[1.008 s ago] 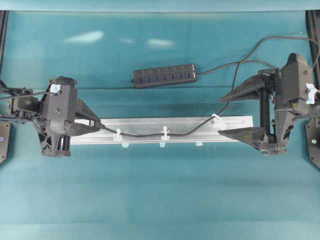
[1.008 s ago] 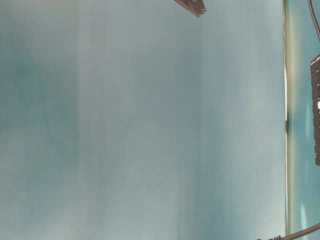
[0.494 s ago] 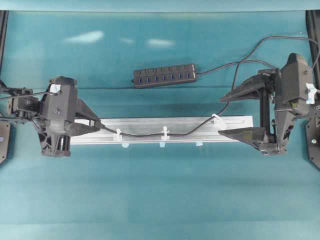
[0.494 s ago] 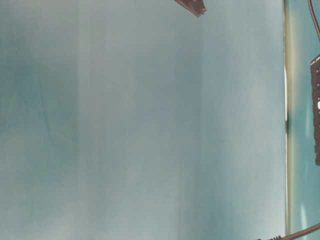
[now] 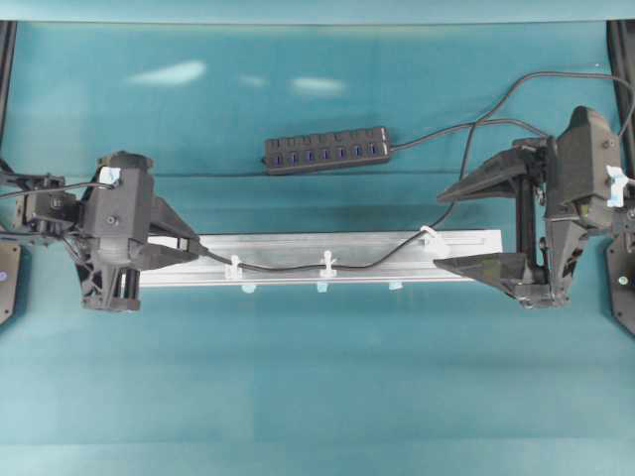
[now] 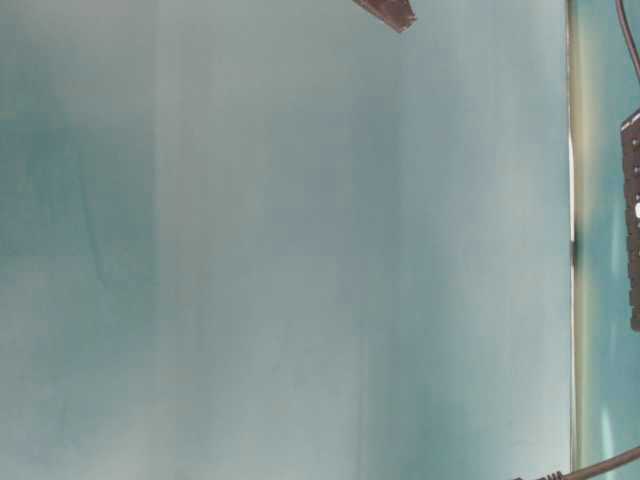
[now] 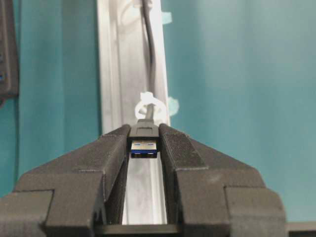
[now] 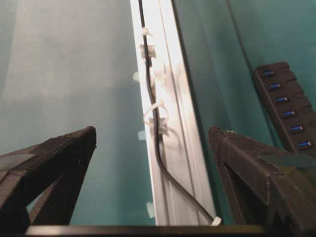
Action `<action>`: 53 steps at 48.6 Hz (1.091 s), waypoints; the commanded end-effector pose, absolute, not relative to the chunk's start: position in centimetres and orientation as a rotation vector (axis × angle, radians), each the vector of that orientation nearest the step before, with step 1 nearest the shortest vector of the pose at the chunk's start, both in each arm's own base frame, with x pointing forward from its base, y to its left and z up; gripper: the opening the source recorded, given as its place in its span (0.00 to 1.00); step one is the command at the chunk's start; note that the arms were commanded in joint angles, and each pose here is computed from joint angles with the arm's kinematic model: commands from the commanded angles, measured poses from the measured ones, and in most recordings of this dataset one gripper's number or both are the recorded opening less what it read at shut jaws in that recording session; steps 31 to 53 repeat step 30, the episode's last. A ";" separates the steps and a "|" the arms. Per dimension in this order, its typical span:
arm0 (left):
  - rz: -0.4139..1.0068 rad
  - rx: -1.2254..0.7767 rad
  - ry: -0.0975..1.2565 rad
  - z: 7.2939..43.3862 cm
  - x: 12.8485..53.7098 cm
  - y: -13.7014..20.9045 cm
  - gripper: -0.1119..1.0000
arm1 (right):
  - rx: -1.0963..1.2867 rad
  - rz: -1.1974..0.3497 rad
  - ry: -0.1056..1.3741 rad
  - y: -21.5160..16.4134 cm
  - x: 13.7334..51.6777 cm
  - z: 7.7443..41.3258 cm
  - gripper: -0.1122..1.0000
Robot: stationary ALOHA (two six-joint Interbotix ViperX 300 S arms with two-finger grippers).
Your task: Pass the USB cable through three rings with both arms.
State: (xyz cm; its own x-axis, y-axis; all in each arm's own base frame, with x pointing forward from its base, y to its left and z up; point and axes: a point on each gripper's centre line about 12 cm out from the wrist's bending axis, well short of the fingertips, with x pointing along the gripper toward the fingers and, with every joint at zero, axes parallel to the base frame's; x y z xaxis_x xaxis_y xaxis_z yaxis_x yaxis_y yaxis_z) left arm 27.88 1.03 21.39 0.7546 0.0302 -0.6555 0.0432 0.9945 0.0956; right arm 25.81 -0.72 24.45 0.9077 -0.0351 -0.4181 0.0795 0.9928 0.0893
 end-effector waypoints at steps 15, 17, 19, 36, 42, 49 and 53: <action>-0.005 0.108 0.689 22.2 28.2 1.0 0.29 | 0.123 -0.071 0.418 -1.0 25.8 24.7 0.83; -0.005 0.108 0.690 22.2 28.2 1.0 0.29 | 0.123 -0.071 0.419 -1.0 25.8 24.6 0.83; -0.005 0.108 0.690 22.2 28.2 1.0 0.29 | 0.123 -0.071 0.418 -1.0 25.8 24.7 0.83; -0.004 0.107 0.689 22.2 28.2 1.0 0.29 | 0.123 -0.073 0.421 -1.0 25.8 24.6 0.83; -0.004 0.107 0.689 22.2 28.2 1.0 0.29 | 0.123 -0.073 0.421 -1.0 25.8 24.6 0.83; -0.004 0.107 0.689 22.2 28.2 1.0 0.29 | 0.123 -0.073 0.421 -1.0 25.8 24.6 0.83; -0.004 0.107 0.689 22.2 28.2 1.0 0.29 | 0.123 -0.073 0.421 -1.0 25.8 24.6 0.83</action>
